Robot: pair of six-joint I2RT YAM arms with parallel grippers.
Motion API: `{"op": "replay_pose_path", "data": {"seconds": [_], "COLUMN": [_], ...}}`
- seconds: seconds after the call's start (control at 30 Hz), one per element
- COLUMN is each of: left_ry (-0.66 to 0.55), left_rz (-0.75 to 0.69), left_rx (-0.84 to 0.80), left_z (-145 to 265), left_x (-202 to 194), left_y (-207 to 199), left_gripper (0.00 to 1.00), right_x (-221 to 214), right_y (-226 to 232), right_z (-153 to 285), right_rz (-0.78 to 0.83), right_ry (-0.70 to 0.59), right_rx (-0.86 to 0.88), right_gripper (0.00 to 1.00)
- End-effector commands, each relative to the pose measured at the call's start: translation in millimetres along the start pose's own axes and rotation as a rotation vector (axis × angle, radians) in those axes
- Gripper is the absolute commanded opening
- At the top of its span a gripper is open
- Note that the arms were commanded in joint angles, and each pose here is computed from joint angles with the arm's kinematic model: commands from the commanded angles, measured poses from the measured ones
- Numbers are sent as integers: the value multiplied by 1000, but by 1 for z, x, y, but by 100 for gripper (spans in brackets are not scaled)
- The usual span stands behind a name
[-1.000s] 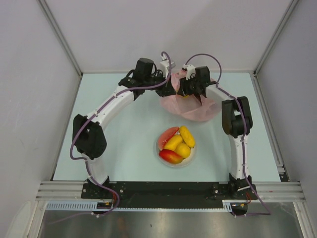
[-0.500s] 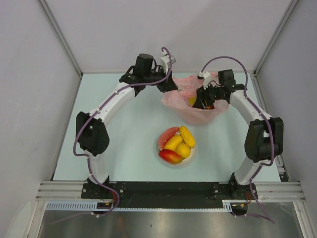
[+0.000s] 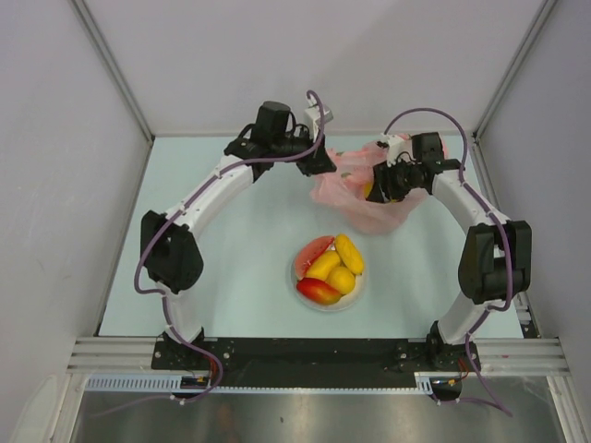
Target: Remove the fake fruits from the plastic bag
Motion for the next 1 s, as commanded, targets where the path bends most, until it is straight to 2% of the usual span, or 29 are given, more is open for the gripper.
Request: {"op": "replay_pose_path", "data": {"seconds": [0.0,0.03,0.07,0.2,0.27,0.3,0.4,0.47,0.5,0.53,0.6,0.67,0.7,0.77,0.97], "left_ry": [-210,-234,-245,-247,-229,-220,-139,-116,-121,-127,-169,-190,-194,-198,-203], "left_rz": [-182,-195,-203,-222,-223,-227,-203,-180,-171,-149,-132,-64,-55,-58,-73], "left_rx": [43,47,51,72,103,117,197,230,233,241,278,312,321,320,248], "left_z": [40,45,48,55,56,55,46,45,45,43,45,45,44,42,37], "left_x": [88,98,102,103,95,90,61,48,46,43,49,50,52,55,56], "left_y": [-33,-36,-39,-42,-37,-34,-8,6,9,15,28,43,46,49,40], "left_gripper": [0,0,0,0,0,0,0,0,0,0,0,0,0,0,0], "right_x": [47,46,39,3,-3,7,43,66,63,69,54,43,26,16,18], "right_y": [35,46,38,14,-1,-7,-5,17,28,41,60,78,88,94,102], "right_z": [9,3,-6,-36,-40,-37,-7,24,35,54,71,86,89,96,105], "right_rz": [262,324,386,451,451,438,434,518,536,621,636,719,701,718,753], "right_ry": [-144,-129,-87,24,39,-6,-188,-292,-288,-324,-290,-279,-224,-207,-251], "right_rx": [129,139,86,22,-18,-41,0,49,81,100,159,206,251,256,244], "right_gripper": [48,50,51,52,52,50,47,51,53,56,57,57,56,51,51]}}
Point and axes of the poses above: each gripper's point midway between its finger pads, its own z axis back along the fingers, its own y axis along the line the jaws close on, x = y × z, the point moved 2 cm from there along z, back along the fingers, and after that the axes turned 5 degrees about z, right-handed, at the moved point
